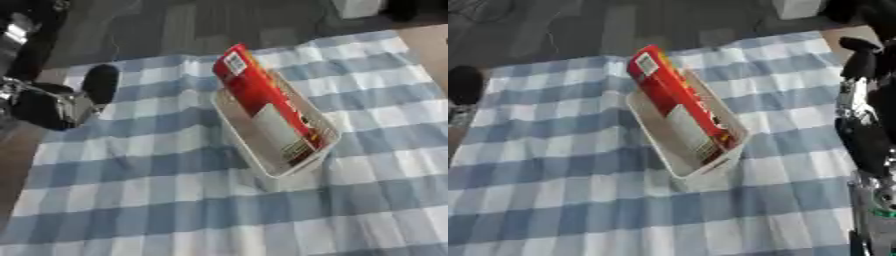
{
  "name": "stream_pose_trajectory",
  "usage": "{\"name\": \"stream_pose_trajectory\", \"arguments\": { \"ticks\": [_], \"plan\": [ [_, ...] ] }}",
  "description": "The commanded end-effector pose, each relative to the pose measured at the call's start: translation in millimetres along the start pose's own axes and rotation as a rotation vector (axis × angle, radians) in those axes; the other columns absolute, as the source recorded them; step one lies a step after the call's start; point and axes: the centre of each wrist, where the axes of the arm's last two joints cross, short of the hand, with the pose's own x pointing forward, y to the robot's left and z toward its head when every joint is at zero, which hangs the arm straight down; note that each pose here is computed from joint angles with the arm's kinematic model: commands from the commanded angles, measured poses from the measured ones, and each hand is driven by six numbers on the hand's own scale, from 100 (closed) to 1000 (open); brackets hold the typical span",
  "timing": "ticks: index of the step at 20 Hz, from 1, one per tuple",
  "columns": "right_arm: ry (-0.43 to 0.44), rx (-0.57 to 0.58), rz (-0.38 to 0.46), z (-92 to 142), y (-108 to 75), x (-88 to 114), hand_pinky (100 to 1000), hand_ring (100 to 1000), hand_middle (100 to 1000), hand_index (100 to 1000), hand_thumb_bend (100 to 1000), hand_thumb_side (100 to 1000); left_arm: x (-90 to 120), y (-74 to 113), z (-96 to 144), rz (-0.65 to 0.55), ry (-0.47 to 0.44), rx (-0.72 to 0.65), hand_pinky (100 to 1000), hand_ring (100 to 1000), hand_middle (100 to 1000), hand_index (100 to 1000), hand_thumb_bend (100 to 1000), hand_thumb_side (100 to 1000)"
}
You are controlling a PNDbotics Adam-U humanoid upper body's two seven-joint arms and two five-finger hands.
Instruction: Pick up objects on the table and place them in the box.
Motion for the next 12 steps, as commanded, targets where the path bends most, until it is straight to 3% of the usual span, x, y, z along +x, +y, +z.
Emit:
{"name": "stream_pose_trajectory", "arguments": {
  "ticks": [1, 3, 7, 12],
  "plan": [
    [-0.04, -0.02, 0.004, -11, 1.2, 6, 773, 911, 923, 907, 100, 523, 4, -2.3, 17, -0.009, 0.036, 0.102, 870, 897, 926, 960, 100, 614],
    [-0.044, -0.022, 0.008, -13, 1.9, 6, 772, 910, 922, 905, 100, 521, 8, -11.5, 35, -0.015, 0.106, 0.144, 859, 890, 921, 964, 100, 642],
    [-0.046, -0.024, 0.027, -16, 0.2, 3, 773, 911, 923, 906, 100, 519, 27, -53.6, 81, -0.007, 0.31, 0.247, 842, 876, 913, 972, 100, 694],
    [-0.056, -0.017, 0.025, -20, 1.8, 1, 775, 912, 923, 907, 100, 516, 50, -111.4, 93, 0.063, 0.465, 0.362, 823, 863, 904, 984, 100, 782]
  ]
}}
